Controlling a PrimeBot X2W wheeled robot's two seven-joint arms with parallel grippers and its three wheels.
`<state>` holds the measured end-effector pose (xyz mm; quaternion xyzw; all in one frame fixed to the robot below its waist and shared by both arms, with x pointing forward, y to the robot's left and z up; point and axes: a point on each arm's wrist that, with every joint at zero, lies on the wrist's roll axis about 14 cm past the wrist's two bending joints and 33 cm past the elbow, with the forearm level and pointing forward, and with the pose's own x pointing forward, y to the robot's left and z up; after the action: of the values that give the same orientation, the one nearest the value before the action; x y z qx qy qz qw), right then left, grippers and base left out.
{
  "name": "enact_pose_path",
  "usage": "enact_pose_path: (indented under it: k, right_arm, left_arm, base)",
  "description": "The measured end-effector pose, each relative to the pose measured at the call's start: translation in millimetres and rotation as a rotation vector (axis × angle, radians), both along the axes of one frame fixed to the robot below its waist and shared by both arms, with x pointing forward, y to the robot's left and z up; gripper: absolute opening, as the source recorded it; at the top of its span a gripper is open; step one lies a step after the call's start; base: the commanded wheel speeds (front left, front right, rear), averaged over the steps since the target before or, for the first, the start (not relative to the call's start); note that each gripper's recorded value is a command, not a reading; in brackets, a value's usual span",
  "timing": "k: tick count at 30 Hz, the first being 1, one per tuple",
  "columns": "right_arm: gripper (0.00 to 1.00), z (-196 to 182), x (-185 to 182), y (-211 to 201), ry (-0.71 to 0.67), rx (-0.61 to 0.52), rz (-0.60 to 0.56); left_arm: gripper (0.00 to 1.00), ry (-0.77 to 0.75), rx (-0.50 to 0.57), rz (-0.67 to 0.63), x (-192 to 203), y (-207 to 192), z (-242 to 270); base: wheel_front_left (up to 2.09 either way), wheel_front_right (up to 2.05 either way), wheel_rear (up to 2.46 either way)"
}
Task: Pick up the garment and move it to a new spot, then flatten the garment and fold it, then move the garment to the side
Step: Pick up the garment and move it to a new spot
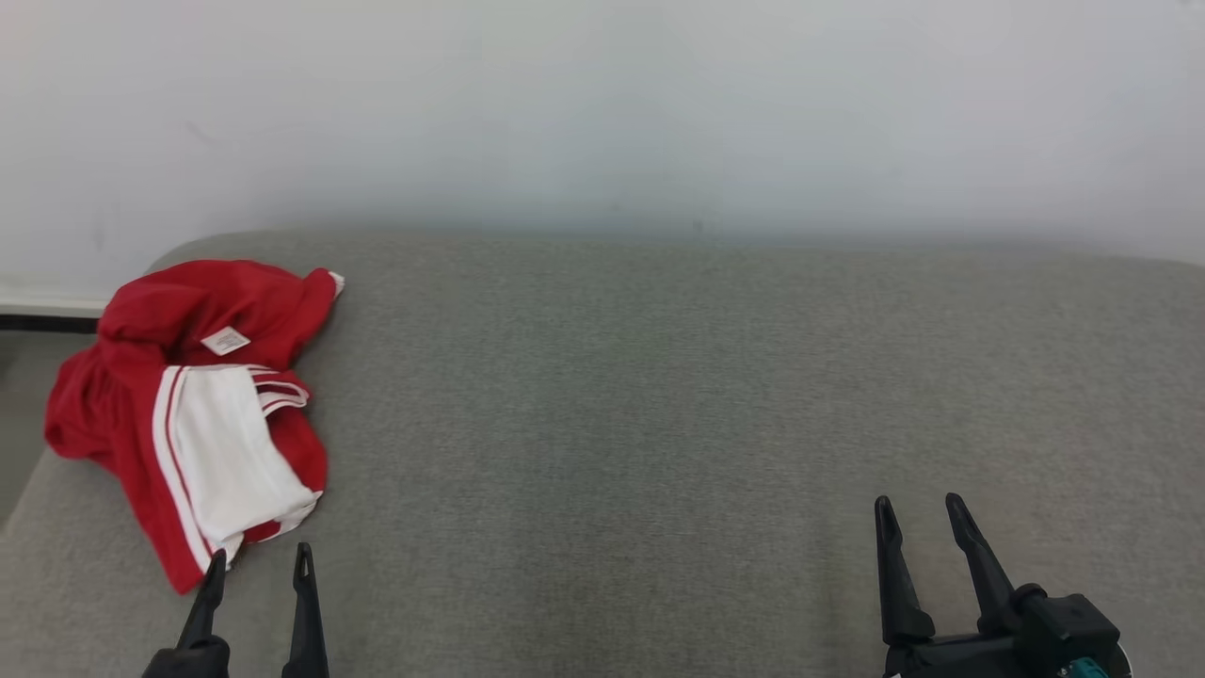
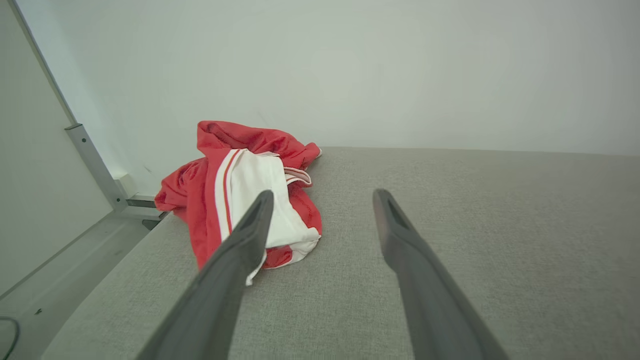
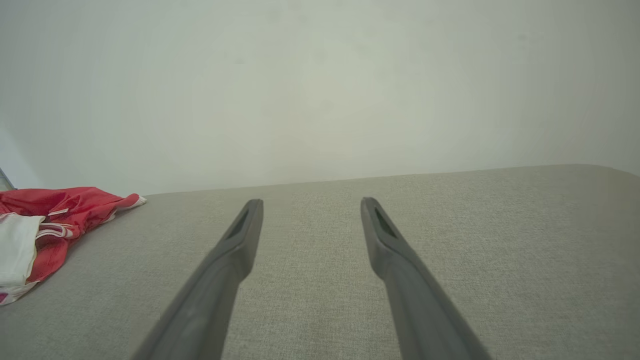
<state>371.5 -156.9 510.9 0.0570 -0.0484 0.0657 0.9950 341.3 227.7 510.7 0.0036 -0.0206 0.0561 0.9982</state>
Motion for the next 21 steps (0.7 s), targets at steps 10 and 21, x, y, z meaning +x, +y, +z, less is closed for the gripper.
enact_pose_path:
  k: [10, 21]
  right_arm:
    - [1.0, -5, 16, 39, 0.014, -0.001, 0.116]
    - [1.0, -11, 28, 103, 0.036, 0.002, 0.294]
  left_arm:
    - [1.0, 0.004, 0.006, 0.142, -30, 40, 0]
    - [1.0, 0.016, -0.006, 0.349, -88, 91, -4]
  base:
    - [0.0, 0.0, 0.0]
    - [0.0, 0.0, 0.0]
